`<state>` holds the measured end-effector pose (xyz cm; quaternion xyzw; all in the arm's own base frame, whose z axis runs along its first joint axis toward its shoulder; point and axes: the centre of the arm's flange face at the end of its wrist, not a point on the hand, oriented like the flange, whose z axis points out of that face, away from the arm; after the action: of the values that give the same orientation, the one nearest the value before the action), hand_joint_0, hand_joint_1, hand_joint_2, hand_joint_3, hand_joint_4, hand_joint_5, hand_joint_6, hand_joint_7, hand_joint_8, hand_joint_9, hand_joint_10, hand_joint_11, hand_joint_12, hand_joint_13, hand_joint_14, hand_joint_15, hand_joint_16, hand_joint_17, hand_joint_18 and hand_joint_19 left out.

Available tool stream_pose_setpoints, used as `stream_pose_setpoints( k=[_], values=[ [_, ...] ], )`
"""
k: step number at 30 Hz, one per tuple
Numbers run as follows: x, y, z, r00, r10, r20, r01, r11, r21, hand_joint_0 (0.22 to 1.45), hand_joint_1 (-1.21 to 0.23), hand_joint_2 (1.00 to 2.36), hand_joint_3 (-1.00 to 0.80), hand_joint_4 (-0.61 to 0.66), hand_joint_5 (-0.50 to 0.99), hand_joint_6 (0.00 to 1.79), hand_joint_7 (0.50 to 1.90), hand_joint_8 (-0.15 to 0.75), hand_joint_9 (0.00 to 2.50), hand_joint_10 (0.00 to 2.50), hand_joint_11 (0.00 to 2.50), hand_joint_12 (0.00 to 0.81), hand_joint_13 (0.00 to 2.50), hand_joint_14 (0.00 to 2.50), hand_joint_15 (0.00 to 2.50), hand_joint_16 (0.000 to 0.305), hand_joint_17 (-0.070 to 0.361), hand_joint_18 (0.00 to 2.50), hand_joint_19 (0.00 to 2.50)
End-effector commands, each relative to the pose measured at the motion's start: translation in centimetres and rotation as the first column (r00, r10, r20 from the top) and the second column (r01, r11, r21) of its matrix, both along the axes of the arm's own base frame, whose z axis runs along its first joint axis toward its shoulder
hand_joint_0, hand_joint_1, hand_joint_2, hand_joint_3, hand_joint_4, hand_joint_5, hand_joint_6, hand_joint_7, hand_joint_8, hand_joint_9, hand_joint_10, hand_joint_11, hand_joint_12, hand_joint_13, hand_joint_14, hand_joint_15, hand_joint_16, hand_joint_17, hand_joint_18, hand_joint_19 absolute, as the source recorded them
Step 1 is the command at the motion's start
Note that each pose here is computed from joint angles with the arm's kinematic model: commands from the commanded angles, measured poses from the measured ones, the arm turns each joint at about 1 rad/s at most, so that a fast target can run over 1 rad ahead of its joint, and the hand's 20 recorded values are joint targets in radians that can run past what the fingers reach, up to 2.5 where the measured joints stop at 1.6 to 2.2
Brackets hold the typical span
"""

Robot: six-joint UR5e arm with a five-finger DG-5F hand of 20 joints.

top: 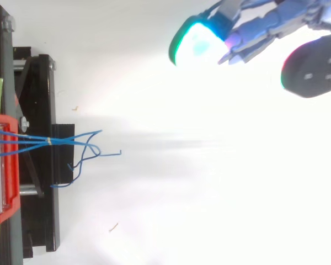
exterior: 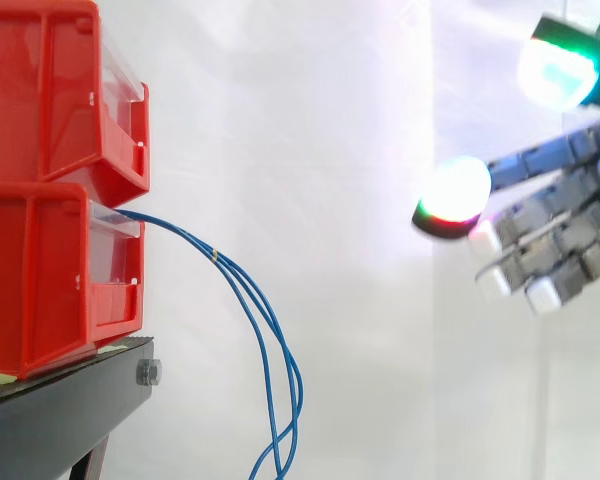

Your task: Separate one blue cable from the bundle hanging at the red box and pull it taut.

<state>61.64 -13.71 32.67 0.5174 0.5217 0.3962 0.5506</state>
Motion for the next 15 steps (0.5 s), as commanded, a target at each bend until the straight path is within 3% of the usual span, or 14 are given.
stream_pose_setpoints(
  k=[1,2,8,14,15],
  values=[
    [0.6,0.3,-1.5,0.9999,-0.006,-0.014,0.005,1.0,-0.004,0.56,-0.5,1.0,-0.48,0.21,-0.22,0.5,0.72,0.311,0.57,0.01,0.18,0.419,0.47,0.01,0.23,0.056,0.127,0.62,0.26],
    [1.1,0.5,-1.7,0.9999,-0.009,0.006,0.009,1.0,-0.002,0.56,-0.5,1.0,-0.48,0.21,-0.22,0.5,0.72,0.311,0.57,0.01,0.18,0.42,0.47,0.01,0.23,0.056,0.126,0.62,0.26],
    [1.5,0.8,-1.3,0.9979,-0.044,0.047,0.044,0.999,-0.003,0.56,-0.5,1.0,-0.48,0.21,-0.22,0.5,0.72,0.311,0.58,0.01,0.18,0.419,0.48,0.01,0.23,0.056,0.126,0.63,0.26],
    [2.1,1.3,-2.5,0.998,-0.046,0.043,0.046,0.9989,0.005,0.56,-0.5,1.0,-0.48,0.22,-0.22,0.5,0.72,0.311,0.58,0.01,0.18,0.419,0.48,0.01,0.23,0.056,0.126,0.63,0.25],
    [2.6,1.4,-3.4,0.9977,-0.05,0.045,0.049,0.9987,0.012,0.56,-0.5,1.0,-0.48,0.21,-0.22,0.5,0.72,0.31,0.58,0.01,0.18,0.419,0.48,0.01,0.24,0.056,0.126,0.63,0.26]
  ],
)
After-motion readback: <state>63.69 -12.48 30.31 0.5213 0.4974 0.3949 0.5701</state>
